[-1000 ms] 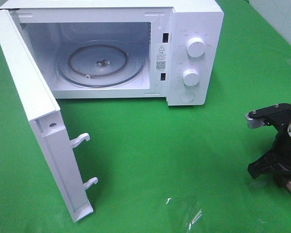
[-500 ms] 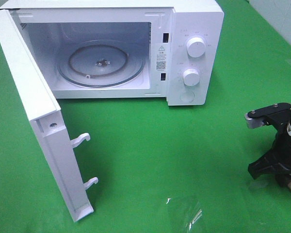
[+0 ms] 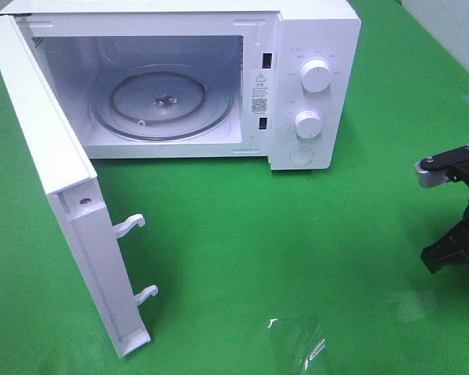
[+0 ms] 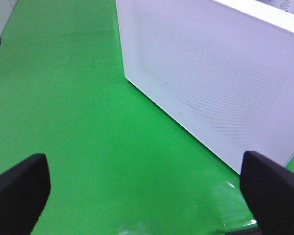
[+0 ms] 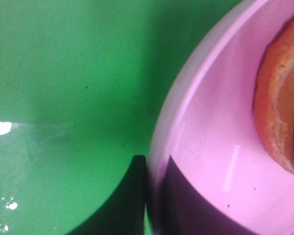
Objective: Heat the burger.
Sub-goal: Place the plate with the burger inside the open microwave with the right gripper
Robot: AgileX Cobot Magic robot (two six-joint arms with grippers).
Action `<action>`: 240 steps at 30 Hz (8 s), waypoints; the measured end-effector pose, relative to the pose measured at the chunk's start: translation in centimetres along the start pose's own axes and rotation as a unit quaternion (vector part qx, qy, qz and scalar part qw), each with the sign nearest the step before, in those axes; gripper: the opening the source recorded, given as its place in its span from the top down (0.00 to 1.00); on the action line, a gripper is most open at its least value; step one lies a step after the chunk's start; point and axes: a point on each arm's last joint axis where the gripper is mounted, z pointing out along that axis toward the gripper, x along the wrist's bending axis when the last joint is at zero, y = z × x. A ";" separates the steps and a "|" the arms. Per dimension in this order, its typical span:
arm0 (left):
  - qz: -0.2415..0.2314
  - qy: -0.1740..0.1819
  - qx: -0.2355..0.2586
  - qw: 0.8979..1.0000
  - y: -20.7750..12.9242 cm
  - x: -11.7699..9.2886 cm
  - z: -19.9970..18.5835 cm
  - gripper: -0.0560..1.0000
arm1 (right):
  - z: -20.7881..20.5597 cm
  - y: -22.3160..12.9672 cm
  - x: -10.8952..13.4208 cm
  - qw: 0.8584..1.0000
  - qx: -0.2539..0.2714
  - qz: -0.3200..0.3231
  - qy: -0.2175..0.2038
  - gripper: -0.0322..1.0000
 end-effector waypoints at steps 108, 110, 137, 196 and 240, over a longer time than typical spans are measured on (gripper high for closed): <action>0.000 0.000 0.000 1.000 0.0 0.0 0.0 0.03 | -7.6 -2.4 10.7 0.637 -0.321 -0.698 -0.068 0.90; 0.000 0.000 0.000 1.000 0.0 0.0 0.0 0.03 | -7.4 -2.3 10.5 0.637 -0.318 -0.699 -0.063 0.90; 0.000 0.000 0.000 1.000 0.0 0.0 0.0 0.03 | -7.1 -1.8 9.8 0.579 -0.313 -0.750 -0.060 0.90; 0.000 0.001 0.000 1.000 0.0 0.0 0.0 0.03 | -8.3 6.2 17.5 0.499 -0.365 -0.784 -0.057 0.93; 0.001 0.001 0.000 1.000 0.0 0.0 0.0 0.03 | -6.7 15.6 20.1 0.524 -0.343 -0.779 -0.033 0.93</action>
